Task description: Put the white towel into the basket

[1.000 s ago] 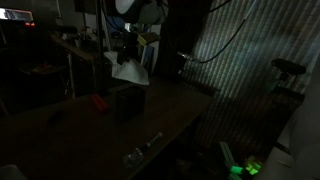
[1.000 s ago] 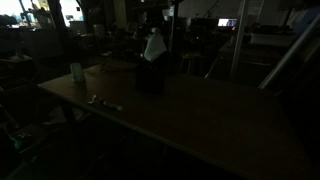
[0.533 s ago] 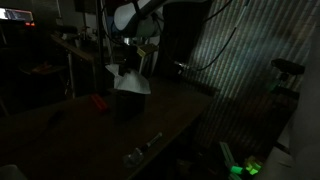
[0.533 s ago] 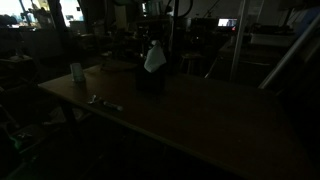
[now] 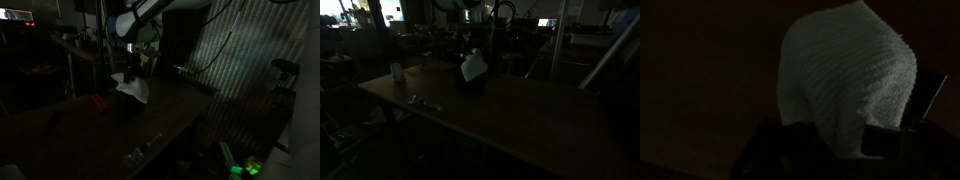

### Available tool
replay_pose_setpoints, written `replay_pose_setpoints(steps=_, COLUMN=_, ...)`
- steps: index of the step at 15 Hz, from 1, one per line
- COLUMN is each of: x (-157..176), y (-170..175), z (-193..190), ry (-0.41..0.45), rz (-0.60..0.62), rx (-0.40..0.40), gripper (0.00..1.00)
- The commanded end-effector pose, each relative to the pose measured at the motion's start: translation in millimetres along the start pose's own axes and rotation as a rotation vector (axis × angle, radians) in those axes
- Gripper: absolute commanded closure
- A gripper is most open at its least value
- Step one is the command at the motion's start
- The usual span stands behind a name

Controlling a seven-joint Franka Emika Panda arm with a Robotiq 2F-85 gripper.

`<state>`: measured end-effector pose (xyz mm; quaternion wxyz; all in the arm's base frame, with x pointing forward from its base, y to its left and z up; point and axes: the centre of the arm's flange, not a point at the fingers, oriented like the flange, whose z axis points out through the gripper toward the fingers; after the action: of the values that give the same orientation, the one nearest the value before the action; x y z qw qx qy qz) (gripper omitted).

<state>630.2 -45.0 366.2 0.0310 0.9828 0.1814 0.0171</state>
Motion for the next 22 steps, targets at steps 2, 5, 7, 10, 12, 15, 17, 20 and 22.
replay_pose_setpoints(steps=2, x=0.3, y=-10.3, z=-1.9, ry=-0.071, rz=-0.018, rx=0.029, gripper=1.0)
replay_pose_setpoints(steps=5, x=4.1, y=-14.6, z=0.8, ry=-0.066, rz=-0.024, rx=0.032, gripper=1.0)
replay_pose_setpoints(steps=7, x=6.8, y=-16.2, z=4.9, ry=-0.062, rz=-0.025, rx=0.035, gripper=1.0)
replay_pose_setpoints(steps=10, x=11.9, y=-18.9, z=18.8, ry=-0.059, rz=-0.02, rx=0.073, gripper=1.0)
replay_pose_setpoints(steps=12, x=14.9, y=-21.9, z=30.9, ry=-0.063, rz=-0.01, rx=0.103, gripper=1.0)
replay_pose_setpoints(steps=15, x=17.2, y=-24.9, z=47.6, ry=-0.068, rz=0.012, rx=0.158, gripper=1.0)
replay_pose_setpoints(steps=17, x=17.3, y=-24.0, z=54.5, ry=-0.071, rz=0.031, rx=0.181, gripper=1.0)
replay_pose_setpoints(steps=20, x=16.7, y=-20.7, z=60.3, ry=-0.072, rz=0.055, rx=0.207, gripper=1.0)
replay_pose_setpoints(steps=22, x=15.9, y=-19.6, z=62.8, ry=-0.076, rz=0.066, rx=0.221, gripper=1.0)
